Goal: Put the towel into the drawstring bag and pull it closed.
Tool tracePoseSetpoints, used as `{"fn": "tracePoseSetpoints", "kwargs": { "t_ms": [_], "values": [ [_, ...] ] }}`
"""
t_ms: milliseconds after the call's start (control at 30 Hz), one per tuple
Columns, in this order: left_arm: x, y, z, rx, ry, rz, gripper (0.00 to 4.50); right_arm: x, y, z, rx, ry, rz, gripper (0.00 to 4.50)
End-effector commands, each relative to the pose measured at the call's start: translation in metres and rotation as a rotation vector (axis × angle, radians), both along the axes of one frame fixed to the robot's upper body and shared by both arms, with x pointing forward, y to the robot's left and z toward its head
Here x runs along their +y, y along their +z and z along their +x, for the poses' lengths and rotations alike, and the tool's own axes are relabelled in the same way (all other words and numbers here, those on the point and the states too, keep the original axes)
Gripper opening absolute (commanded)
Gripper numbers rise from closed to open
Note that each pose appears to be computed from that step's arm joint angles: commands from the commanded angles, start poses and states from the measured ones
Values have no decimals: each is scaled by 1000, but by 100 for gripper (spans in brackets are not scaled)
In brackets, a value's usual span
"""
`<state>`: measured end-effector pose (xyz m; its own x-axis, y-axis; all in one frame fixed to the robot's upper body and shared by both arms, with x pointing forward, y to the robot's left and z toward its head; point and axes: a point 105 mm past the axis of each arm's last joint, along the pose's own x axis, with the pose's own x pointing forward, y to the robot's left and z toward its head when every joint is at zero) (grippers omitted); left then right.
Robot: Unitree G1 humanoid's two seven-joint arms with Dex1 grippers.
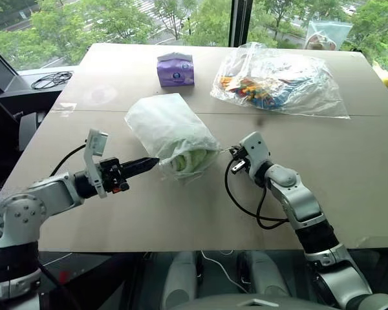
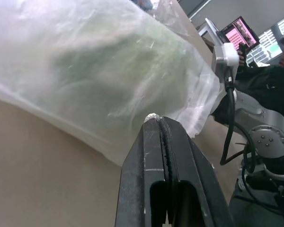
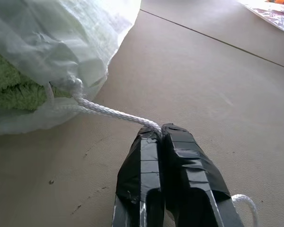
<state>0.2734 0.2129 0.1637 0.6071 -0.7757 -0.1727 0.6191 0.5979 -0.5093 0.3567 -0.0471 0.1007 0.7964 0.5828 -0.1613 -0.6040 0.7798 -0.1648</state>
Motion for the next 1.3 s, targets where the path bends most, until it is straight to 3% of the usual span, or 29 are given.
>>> {"fn": "tracePoseSetpoints", "kwargs": {
  "t_ms": [33,133,167,267,400,533,667,800,933,1100,1233,1300],
  "values": [
    [3,23,3,-138,43,-29,96,5,14,-1,-47,21,15,0],
    [4,21,-9,-123,12,-52,243,6,15,-1,-47,24,15,0],
    [5,22,-16,-116,-10,-71,268,6,15,0,-46,25,16,0],
    [12,17,-32,-71,-39,-99,268,6,14,-1,-44,25,16,0],
    [17,-19,-54,84,-71,-14,268,7,12,-2,-39,27,14,0],
    [1,-59,-62,149,-138,125,268,8,10,-3,-33,33,12,0],
    [-17,-77,-51,95,-138,181,268,8,11,-3,-33,34,13,0],
    [-31,-80,-14,-55,-19,203,268,7,11,-4,-32,37,8,0],
    [-47,-85,3,-135,-21,242,268,7,11,-5,-29,37,4,0],
    [-62,-86,15,-179,-38,252,268,8,12,-4,-30,34,3,0],
    [-60,-91,12,-169,-28,209,268,8,12,-4,-32,30,1,0],
    [-59,-93,7,-161,-42,198,186,8,11,-5,-30,29,1,0]
  ]
}}
